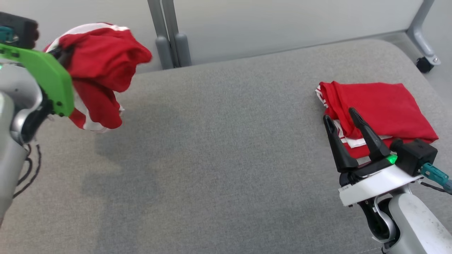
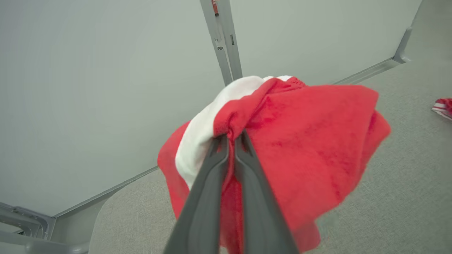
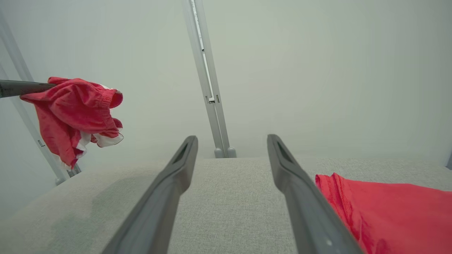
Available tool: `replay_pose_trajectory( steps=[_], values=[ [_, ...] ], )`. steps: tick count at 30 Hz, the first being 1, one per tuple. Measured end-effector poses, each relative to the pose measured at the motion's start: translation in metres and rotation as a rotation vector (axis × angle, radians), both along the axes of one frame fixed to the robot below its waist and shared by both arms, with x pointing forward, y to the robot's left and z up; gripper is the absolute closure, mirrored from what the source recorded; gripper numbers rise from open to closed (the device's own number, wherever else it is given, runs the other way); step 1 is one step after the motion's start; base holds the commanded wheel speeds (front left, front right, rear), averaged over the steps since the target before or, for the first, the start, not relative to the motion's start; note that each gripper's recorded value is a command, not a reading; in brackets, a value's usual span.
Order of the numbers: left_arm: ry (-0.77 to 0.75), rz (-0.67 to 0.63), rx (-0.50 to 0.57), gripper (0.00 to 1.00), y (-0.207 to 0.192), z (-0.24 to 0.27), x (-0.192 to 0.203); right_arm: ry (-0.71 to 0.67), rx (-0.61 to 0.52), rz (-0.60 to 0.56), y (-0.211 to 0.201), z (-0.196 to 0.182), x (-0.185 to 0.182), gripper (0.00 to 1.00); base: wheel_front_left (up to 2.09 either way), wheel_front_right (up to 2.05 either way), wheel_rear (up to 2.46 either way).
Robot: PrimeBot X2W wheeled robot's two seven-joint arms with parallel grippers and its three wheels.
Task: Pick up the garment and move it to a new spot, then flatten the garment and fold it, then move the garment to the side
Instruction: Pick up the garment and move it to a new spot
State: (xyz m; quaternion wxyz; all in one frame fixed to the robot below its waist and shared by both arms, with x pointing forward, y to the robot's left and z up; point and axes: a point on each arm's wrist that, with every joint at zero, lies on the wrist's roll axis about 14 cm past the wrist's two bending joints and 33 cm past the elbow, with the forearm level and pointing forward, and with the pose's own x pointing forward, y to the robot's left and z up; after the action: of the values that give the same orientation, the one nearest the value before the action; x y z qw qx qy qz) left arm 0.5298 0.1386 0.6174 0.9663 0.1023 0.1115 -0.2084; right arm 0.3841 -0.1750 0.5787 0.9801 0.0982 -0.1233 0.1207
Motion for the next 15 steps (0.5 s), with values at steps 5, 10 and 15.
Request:
replay_pose_trajectory(
  steps=[5, 10, 15],
  values=[
    [-0.053, -0.161, -0.035, 1.0, -0.053, 0.011, -0.037, -0.035, 0.013, -0.034, -0.009, 0.01, -0.015, 0.0, 0.0, 0.0, 0.0],
    [-0.023, -0.283, -0.082, 1.0, -0.112, -0.027, -0.077, -0.028, 0.02, -0.059, -0.016, 0.008, -0.023, 0.0, 0.0, 0.0, 0.0],
    [0.068, -0.316, -0.097, 1.0, -0.143, -0.088, -0.106, -0.02, 0.023, -0.066, -0.018, 0.006, -0.026, 0.0, 0.0, 0.0, 0.0]
  ],
)
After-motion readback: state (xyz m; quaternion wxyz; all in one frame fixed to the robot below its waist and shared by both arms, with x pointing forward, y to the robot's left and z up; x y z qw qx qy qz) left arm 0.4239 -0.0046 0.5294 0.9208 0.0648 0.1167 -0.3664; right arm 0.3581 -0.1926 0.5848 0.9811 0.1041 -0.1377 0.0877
